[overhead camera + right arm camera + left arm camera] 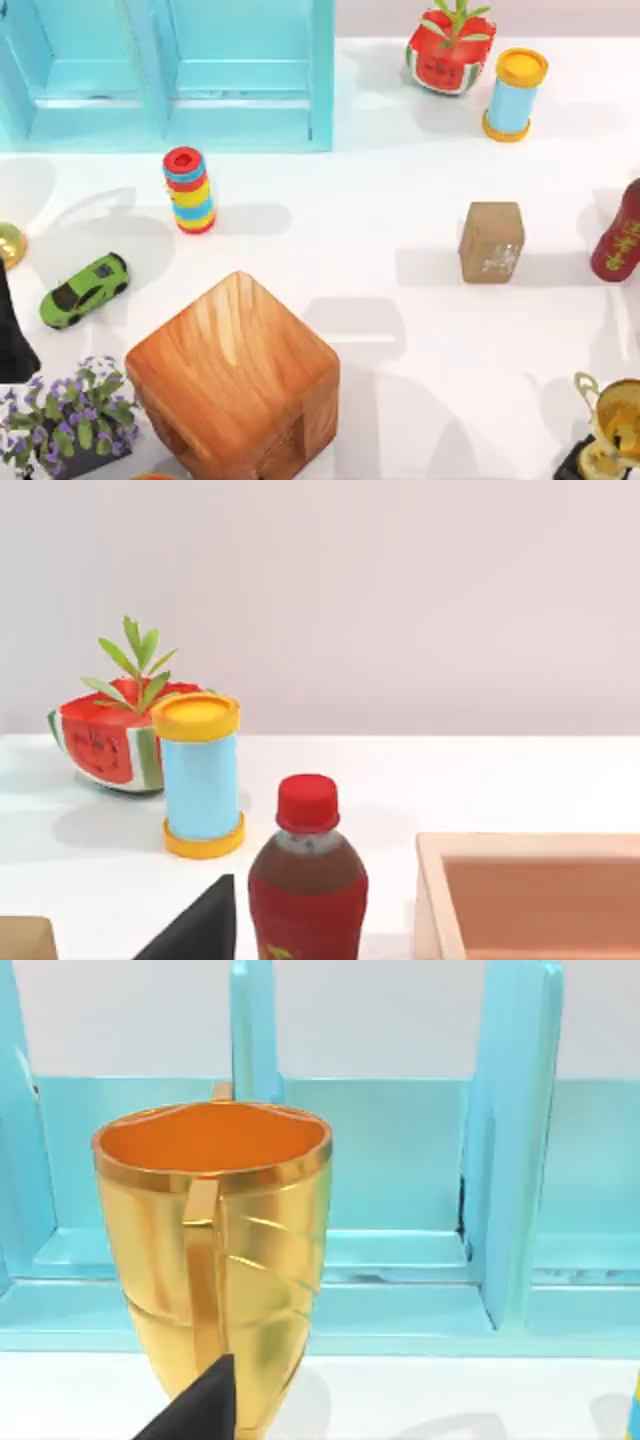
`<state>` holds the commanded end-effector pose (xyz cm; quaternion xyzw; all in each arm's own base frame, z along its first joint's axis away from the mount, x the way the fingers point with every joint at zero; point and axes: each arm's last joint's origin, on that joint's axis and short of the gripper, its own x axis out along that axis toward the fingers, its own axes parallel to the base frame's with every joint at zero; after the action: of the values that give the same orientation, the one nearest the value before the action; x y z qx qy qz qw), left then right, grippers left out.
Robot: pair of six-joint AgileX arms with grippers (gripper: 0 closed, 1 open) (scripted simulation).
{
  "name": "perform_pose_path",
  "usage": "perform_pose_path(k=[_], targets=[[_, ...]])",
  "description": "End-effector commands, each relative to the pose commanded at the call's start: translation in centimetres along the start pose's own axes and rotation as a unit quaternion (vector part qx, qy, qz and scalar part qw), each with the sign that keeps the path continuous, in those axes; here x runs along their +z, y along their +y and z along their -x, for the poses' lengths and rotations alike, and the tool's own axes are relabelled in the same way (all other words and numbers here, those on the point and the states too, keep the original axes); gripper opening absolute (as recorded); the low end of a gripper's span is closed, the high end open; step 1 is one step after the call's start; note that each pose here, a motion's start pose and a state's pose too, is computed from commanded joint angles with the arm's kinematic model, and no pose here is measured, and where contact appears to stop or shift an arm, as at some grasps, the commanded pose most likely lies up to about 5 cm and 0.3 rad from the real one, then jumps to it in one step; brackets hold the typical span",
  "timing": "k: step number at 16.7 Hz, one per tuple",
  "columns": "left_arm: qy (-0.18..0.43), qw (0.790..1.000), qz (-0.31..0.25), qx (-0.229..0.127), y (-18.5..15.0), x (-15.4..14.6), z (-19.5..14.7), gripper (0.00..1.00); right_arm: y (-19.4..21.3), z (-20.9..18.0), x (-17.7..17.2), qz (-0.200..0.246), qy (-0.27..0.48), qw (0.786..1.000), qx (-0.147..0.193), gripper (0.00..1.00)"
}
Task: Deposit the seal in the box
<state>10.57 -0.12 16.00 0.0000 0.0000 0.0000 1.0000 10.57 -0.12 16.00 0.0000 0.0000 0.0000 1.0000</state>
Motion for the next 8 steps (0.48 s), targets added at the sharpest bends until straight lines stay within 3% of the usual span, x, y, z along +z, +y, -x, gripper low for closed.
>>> perform_pose_path(k=[4, 8], targets=[[0.0, 1.0, 0.0, 0.0, 0.0, 0.0, 0.0, 1.0, 0.1, 0.0, 0.5, -0.004, 0.013, 1.0, 0.004, 1.0], [0.0, 1.0, 0.0, 0.0, 0.0, 0.0, 0.0, 1.0, 0.6, -0.5, 4.0, -0.022, 0.087, 0.996, 0.021, 1.0]])
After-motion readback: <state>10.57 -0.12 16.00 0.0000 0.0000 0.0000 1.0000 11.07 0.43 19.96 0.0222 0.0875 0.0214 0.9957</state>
